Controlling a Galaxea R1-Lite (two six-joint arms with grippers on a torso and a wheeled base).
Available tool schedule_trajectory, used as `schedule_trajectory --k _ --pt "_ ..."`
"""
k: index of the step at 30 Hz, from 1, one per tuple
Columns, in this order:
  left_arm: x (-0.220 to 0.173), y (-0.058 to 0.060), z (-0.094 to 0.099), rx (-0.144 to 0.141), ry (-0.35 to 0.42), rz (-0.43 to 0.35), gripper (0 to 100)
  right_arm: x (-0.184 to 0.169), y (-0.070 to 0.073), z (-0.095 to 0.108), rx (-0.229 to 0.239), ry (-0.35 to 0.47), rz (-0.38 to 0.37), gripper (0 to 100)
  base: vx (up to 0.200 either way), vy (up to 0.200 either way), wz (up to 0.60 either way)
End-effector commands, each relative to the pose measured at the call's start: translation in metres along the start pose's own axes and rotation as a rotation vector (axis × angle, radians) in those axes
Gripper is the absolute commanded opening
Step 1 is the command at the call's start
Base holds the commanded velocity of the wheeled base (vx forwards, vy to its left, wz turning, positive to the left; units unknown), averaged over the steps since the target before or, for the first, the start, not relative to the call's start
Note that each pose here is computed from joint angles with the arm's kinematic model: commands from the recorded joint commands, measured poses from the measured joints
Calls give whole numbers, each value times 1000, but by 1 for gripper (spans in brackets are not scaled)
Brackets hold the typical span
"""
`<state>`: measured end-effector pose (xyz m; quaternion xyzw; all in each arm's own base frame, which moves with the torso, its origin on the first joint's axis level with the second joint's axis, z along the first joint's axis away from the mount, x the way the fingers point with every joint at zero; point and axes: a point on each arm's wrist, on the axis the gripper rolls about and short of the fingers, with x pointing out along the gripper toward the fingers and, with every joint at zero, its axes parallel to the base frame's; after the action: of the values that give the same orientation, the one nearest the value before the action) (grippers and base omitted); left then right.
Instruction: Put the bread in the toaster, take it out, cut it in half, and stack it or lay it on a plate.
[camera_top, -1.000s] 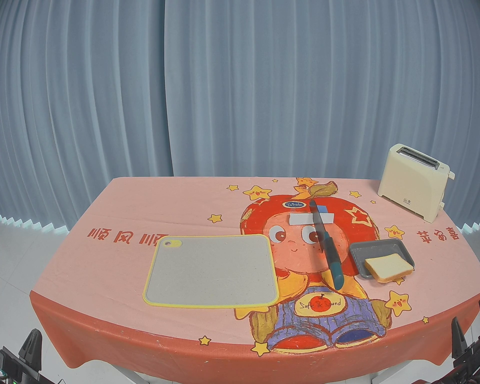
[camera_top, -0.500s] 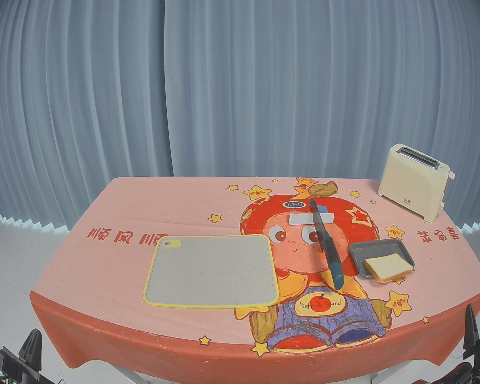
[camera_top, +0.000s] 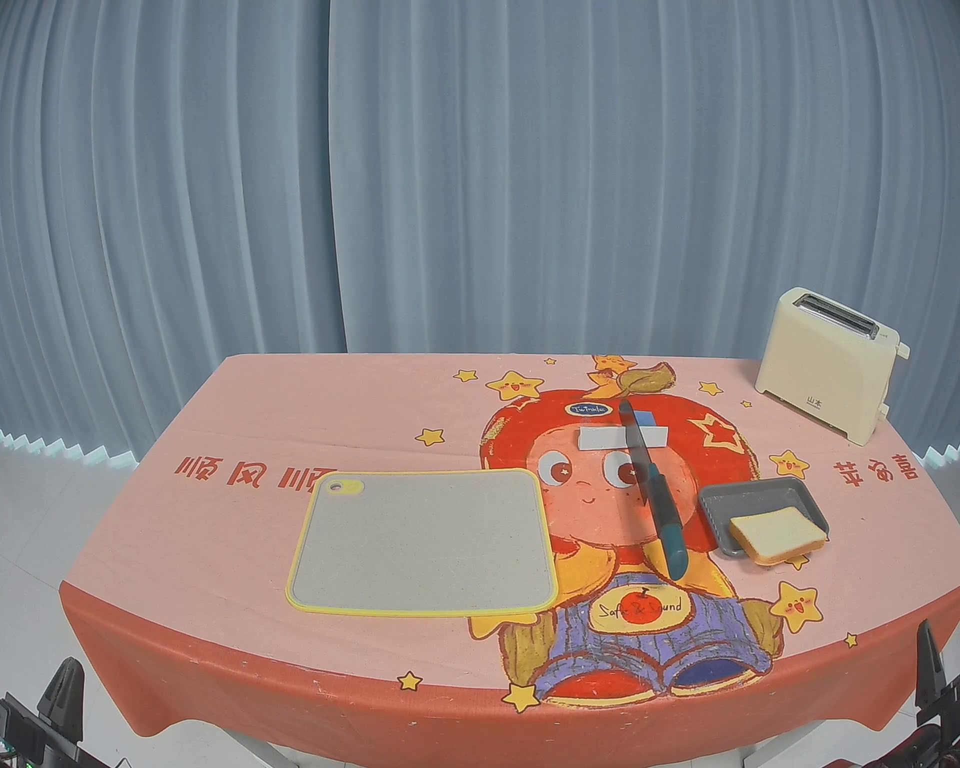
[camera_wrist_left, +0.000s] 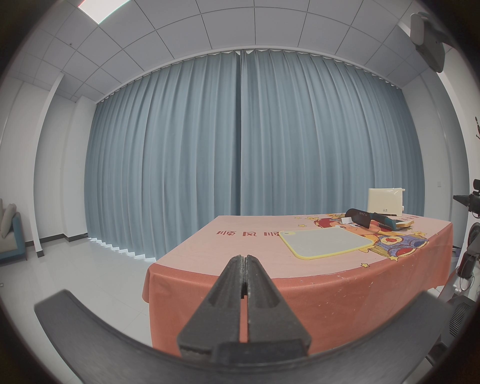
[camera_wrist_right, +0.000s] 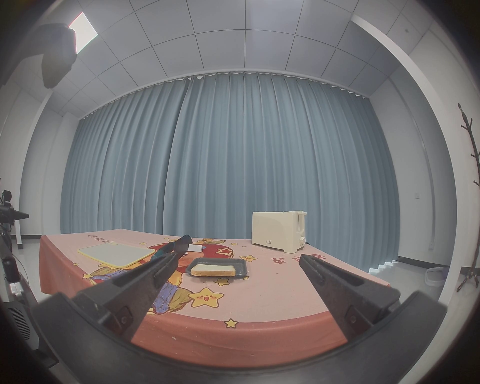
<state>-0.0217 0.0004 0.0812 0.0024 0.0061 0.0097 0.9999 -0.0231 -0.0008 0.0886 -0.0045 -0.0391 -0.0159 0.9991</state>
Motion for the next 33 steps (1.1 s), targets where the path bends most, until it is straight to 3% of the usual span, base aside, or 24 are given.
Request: schedule_trajectory --k 1,17,20,28,33 --pt "1 0 -5 0 19 0 0 0 0 -5 0 -1 1 100 0 0 0" --pt "1 0 -5 0 19 0 0 -1 1 1 -1 -37 26 100 0 0 0" --pt "1 0 -5 0 19 0 0 -2 1 4 8 -49 60 100 0 0 0" --pt "1 0 -5 0 19 0 0 -3 2 8 73 -56 91 100 0 0 0" --pt "1 0 -5 0 19 0 0 -3 2 12 193 -44 110 100 0 0 0"
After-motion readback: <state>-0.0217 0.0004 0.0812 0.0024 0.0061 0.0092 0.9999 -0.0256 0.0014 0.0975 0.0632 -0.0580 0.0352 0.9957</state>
